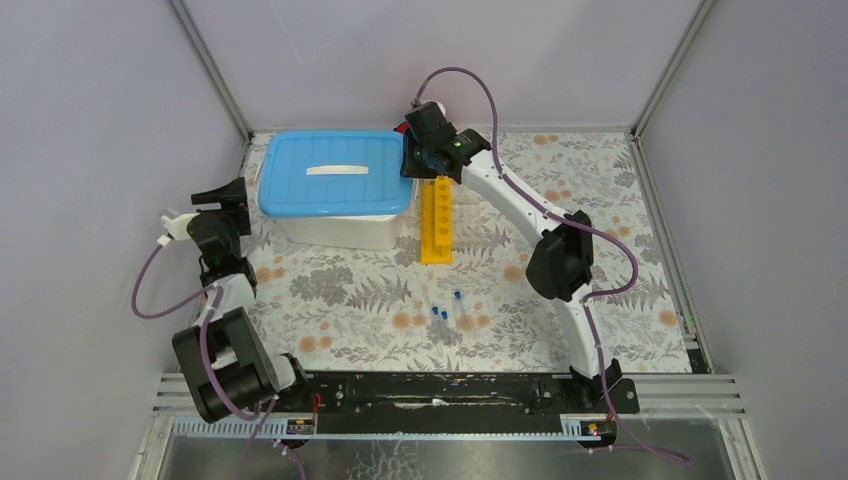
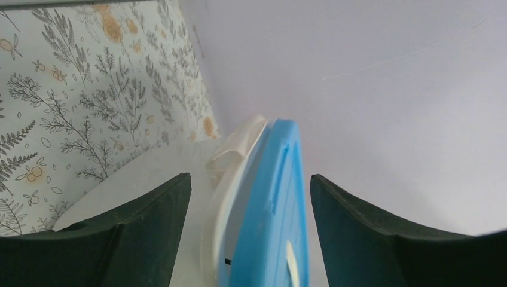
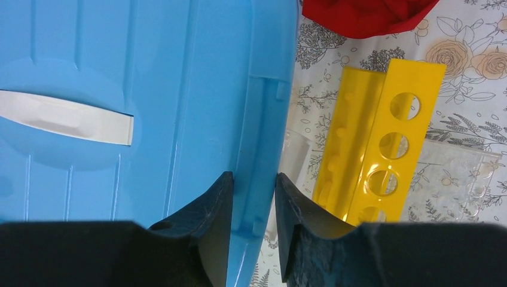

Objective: Organize the chemistry lab equipment
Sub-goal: Close the lid of the storage box.

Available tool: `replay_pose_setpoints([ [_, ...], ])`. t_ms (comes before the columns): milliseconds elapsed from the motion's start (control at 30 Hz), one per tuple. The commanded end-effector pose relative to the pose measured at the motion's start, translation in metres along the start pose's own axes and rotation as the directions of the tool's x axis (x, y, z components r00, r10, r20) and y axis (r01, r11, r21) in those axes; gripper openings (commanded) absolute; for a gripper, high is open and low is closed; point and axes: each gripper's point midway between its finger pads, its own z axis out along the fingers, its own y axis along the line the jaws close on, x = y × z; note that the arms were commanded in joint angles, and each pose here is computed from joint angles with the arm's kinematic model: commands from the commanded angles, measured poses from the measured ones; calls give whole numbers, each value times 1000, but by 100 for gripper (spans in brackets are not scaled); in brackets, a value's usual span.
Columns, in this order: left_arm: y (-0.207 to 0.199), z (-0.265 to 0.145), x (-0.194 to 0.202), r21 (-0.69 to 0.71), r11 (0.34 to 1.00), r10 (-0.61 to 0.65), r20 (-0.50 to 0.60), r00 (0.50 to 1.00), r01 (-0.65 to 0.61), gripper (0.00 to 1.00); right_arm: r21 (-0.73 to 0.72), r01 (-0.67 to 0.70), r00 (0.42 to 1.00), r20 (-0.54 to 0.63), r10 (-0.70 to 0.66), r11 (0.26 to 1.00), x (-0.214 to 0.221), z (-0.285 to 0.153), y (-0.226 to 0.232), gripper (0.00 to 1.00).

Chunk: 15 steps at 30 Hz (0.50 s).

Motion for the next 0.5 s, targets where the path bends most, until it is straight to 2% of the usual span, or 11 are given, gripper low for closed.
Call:
replay_pose_setpoints([
  [0, -3, -17, -33, 15, 996, -94, 189, 977, 93, 81, 1, -10, 1000, 14, 10, 1000, 0, -7, 7, 28],
  [267, 39, -29, -35, -54, 975, -192, 271, 943, 214, 81, -1, -26, 999, 38, 26, 1000, -2, -19, 16, 22],
  [467, 49, -28, -35, -81, 973, -187, 287, 940, 218, 80, 2, -30, 998, 53, 30, 1000, -4, -27, 26, 18],
])
